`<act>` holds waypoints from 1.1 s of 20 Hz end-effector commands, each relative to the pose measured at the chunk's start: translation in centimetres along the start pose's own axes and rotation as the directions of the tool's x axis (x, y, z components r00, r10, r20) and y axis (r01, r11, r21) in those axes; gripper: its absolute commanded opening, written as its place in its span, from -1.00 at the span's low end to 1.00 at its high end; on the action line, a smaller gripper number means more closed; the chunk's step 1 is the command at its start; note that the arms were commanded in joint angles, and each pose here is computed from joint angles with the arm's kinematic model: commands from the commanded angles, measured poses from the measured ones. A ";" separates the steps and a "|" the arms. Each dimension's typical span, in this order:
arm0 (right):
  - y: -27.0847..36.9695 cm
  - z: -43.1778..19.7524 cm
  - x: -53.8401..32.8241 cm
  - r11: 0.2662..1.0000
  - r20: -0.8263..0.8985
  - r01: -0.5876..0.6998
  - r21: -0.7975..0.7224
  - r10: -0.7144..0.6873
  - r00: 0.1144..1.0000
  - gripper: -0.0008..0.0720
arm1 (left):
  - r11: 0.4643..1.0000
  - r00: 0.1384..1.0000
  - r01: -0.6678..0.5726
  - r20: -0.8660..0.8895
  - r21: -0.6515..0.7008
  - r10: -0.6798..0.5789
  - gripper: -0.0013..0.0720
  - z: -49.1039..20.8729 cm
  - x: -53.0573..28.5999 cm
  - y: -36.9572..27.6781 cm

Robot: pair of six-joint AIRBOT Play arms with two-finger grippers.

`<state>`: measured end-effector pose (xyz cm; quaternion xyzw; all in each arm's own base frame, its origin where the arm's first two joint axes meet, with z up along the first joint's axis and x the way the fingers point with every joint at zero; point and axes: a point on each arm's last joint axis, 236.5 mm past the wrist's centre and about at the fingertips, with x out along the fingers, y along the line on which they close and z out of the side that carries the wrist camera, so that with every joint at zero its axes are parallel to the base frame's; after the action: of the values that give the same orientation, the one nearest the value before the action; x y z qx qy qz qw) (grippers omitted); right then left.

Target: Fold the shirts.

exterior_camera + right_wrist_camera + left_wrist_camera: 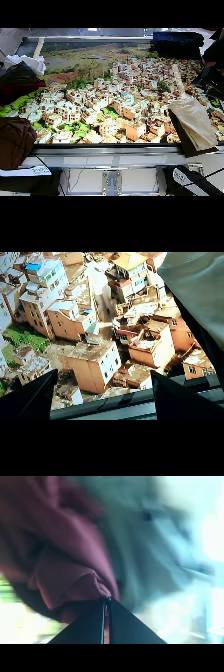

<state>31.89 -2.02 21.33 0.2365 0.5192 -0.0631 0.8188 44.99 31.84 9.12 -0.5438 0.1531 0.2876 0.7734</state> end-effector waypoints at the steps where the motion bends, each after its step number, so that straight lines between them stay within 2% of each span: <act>1: 0.0 -0.1 0.0 1.000 -0.003 0.001 -0.016 -0.001 1.000 0.81 | 0.952 0.955 0.279 0.063 0.128 -0.289 -0.93 0.4 -8.9 -11.1; 5: 0.0 -0.1 0.0 0.995 -0.002 0.001 -0.101 -0.001 1.000 0.81 | 0.819 0.847 0.495 0.052 0.291 -0.530 -0.93 -3.9 -20.3 -20.9; 9: 0.0 -0.1 0.0 0.987 -0.002 0.001 -0.161 -0.002 1.000 0.81 | 0.660 0.716 0.688 -0.137 0.302 -0.684 -0.93 -13.1 -28.0 -27.1; 11: -0.1 0.0 0.0 0.985 -0.001 0.005 -0.170 -0.005 1.000 0.81 | 0.557 0.642 0.765 -0.306 0.324 -0.703 -0.93 -19.9 -30.2 -28.8; 14: -0.2 0.0 0.0 0.981 0.000 0.008 -0.196 -0.008 1.000 0.81 | 0.417 0.508 0.860 -0.557 0.294 -0.657 -0.93 -30.8 -32.6 -29.6; 15: -0.2 0.0 0.0 0.980 -0.001 0.008 -0.197 -0.008 1.000 0.81 | 0.387 0.476 0.877 -0.616 0.284 -0.627 -0.93 -33.9 -32.9 -29.4; 17: -0.2 0.0 0.0 0.977 0.000 0.008 -0.213 -0.008 1.000 0.81 | 0.361 0.445 0.889 -0.713 0.281 -0.541 -0.87 -39.6 -32.2 -28.2; 18: -0.2 0.0 0.0 0.975 0.000 0.008 -0.223 -0.009 1.000 0.81 | 0.357 0.439 0.890 -0.749 0.285 -0.497 -0.23 -42.0 -31.5 -27.4; 19: -0.2 0.0 0.0 0.973 0.000 0.008 -0.229 -0.008 1.000 0.82 | 0.362 0.432 0.889 -0.777 0.281 -0.458 0.75 -43.7 -30.9 -26.7; 20: -0.2 0.0 0.0 0.970 0.000 0.008 -0.243 -0.008 1.000 0.81 | 0.373 0.426 0.885 -0.810 0.279 -0.404 0.95 -45.1 -30.1 -25.5; 21: -0.2 0.0 0.0 0.969 0.001 0.009 -0.245 -0.010 1.000 0.82 | 0.371 0.440 0.875 -0.830 0.311 -0.343 0.96 -45.7 -29.1 -24.0; 22: -0.3 0.1 0.0 0.969 0.004 0.015 -0.248 -0.014 1.000 0.82 | 0.343 0.494 0.850 -0.830 0.399 -0.258 0.96 -45.7 -27.2 -22.0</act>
<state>31.79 -2.21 21.25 0.1397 0.5249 -0.0075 0.8396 41.11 -21.84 29.76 -0.2997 0.2232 -0.3175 0.8715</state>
